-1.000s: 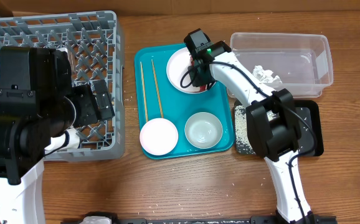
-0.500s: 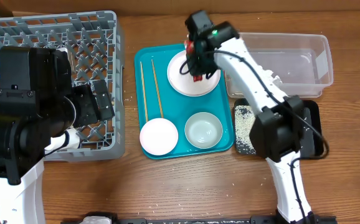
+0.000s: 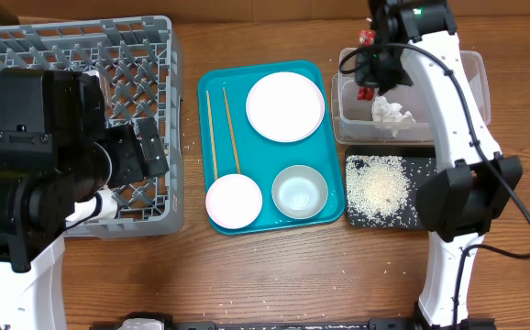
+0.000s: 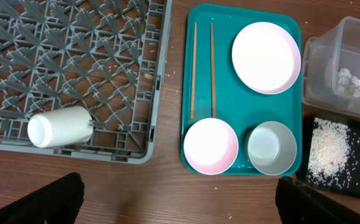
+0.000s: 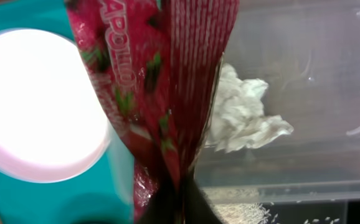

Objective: Sort waste into correct bins and load items into the dishwasher

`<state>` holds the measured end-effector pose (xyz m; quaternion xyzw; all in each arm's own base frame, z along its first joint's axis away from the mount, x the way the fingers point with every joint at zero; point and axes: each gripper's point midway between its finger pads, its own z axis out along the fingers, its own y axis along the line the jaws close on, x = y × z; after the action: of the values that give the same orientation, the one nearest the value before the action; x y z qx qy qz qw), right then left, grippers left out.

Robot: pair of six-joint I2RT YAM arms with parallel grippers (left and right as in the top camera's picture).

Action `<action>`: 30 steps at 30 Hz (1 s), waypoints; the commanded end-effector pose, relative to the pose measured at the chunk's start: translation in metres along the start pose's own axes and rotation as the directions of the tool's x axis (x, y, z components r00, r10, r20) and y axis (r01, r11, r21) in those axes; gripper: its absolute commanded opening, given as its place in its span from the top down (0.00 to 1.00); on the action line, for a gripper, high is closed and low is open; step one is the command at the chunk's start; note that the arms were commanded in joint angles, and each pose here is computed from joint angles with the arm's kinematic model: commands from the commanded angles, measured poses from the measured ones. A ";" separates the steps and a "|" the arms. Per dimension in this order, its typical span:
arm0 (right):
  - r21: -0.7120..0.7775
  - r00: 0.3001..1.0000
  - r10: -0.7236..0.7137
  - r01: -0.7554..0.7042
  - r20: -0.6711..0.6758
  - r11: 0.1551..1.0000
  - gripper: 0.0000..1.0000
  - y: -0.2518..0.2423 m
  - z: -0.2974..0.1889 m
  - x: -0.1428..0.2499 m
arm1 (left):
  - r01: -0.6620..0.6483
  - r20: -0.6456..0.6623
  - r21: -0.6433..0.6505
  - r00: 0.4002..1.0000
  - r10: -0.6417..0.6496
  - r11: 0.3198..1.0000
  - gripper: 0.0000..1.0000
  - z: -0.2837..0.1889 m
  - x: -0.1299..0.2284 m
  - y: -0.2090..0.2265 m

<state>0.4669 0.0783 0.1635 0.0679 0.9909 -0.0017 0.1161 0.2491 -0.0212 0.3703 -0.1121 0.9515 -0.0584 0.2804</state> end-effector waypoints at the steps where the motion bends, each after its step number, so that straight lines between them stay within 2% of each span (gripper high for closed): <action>1: -0.037 0.998 -0.002 0.000 -0.067 0.999 0.59 0.003 0.017 0.010 | -0.005 -0.005 -0.015 1.000 0.004 1.000 0.00 0.003 -0.001 0.003; 2: -0.040 0.998 -0.008 0.005 -0.065 0.999 0.52 0.003 0.016 0.010 | -0.005 -0.005 -0.015 1.000 0.004 1.000 0.00 0.003 -0.001 0.003; 4: -0.045 0.999 -0.001 -0.001 -0.042 0.999 0.47 0.003 0.003 0.008 | -0.005 -0.005 -0.015 1.000 0.004 1.000 0.00 0.003 -0.001 0.003; 10: -0.144 0.987 0.034 -0.010 0.160 0.990 0.45 0.005 -0.100 0.004 | -0.005 -0.005 -0.015 1.000 0.004 1.000 0.00 0.003 -0.001 0.003; 15: -0.223 0.930 0.054 0.031 0.365 0.974 0.44 -0.007 -0.216 0.042 | -0.005 -0.005 -0.015 1.000 0.004 1.000 0.00 0.003 -0.001 0.003; 18: -0.250 0.905 0.080 0.031 0.418 0.968 0.41 -0.019 -0.257 0.073 | -0.005 -0.004 -0.015 1.000 0.004 1.000 0.00 0.003 -0.001 0.003; 23: -0.286 0.928 0.091 0.017 0.360 0.958 0.38 -0.025 -0.268 0.117 | -0.005 -0.005 -0.015 1.000 0.004 1.000 0.00 0.003 -0.001 0.003; 30: -0.252 0.977 0.063 -0.010 0.205 0.968 0.39 -0.020 -0.223 0.145 | -0.005 -0.005 -0.015 1.000 0.004 1.000 0.00 0.003 -0.001 0.003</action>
<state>0.2692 0.0716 0.3757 0.0724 0.9501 0.1204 0.2785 0.2490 -0.0212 0.3702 -0.1121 0.9516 -0.0584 0.2801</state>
